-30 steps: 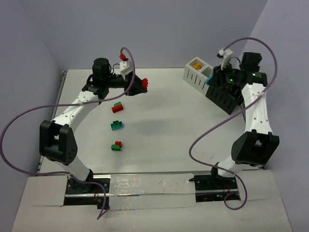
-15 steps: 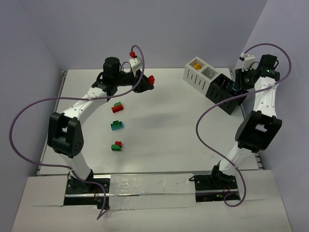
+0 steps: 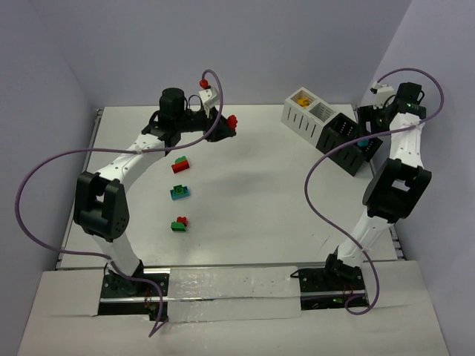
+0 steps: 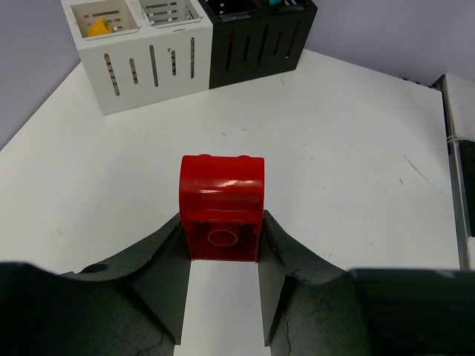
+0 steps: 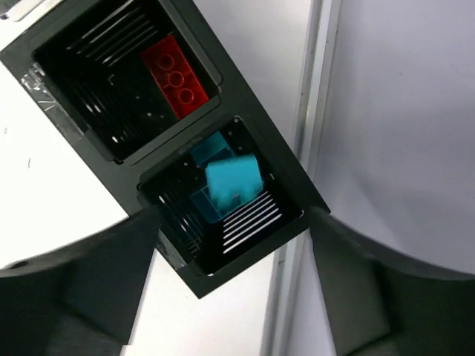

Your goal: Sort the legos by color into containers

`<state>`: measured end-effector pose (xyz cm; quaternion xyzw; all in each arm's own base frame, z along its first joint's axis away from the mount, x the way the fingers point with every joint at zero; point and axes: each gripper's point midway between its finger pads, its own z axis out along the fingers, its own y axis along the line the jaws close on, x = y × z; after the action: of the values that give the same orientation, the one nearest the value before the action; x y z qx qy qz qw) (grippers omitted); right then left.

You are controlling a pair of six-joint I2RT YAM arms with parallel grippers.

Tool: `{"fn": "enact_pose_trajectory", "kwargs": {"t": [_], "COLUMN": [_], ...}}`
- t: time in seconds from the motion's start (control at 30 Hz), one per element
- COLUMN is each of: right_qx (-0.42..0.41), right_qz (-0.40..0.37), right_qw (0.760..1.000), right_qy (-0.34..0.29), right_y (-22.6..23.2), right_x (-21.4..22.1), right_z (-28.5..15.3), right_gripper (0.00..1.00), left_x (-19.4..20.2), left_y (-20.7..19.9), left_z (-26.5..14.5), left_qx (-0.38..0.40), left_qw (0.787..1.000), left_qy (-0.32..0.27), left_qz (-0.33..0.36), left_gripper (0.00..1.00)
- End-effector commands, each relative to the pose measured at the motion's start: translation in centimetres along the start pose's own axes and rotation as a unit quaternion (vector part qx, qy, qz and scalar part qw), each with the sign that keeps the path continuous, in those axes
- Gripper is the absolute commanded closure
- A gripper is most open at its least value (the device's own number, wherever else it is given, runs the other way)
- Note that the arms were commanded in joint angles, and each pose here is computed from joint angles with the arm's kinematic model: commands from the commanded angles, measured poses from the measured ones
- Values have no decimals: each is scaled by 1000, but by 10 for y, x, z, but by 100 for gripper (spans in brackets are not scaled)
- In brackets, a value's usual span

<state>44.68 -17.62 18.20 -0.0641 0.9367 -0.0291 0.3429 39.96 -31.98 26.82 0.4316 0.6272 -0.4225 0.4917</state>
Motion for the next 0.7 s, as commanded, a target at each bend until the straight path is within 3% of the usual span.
{"fn": "enact_pose_trajectory", "kwargs": {"t": [0.0,0.2,0.37,0.5,0.67], "right_qx": [0,-87,-271,-401,-467], "right_qz": [-3,0,15,38,33], "right_qw": [999,986,943,899,873], "right_qy": [-51,-141,-193,-172,-136], "right_y": [8,79,204,287,351], "right_x": [-38,-89,-115,-111,-103], "right_z": [-27,-73,-122,-146,-157], "right_gripper": [8,7,8,8,8], "left_x": [-16,-12,-9,-10,-15], "left_y": [1,-2,-13,-15,-23], "left_z": [1,-2,-1,-2,5], "left_qx": [-2,-16,-64,-92,-88], "left_qw": [1000,998,989,981,980], "left_qy": [-9,-3,-10,-13,-18], "left_qz": [30,56,133,167,180], "left_gripper": [100,100,100,100,100]}}
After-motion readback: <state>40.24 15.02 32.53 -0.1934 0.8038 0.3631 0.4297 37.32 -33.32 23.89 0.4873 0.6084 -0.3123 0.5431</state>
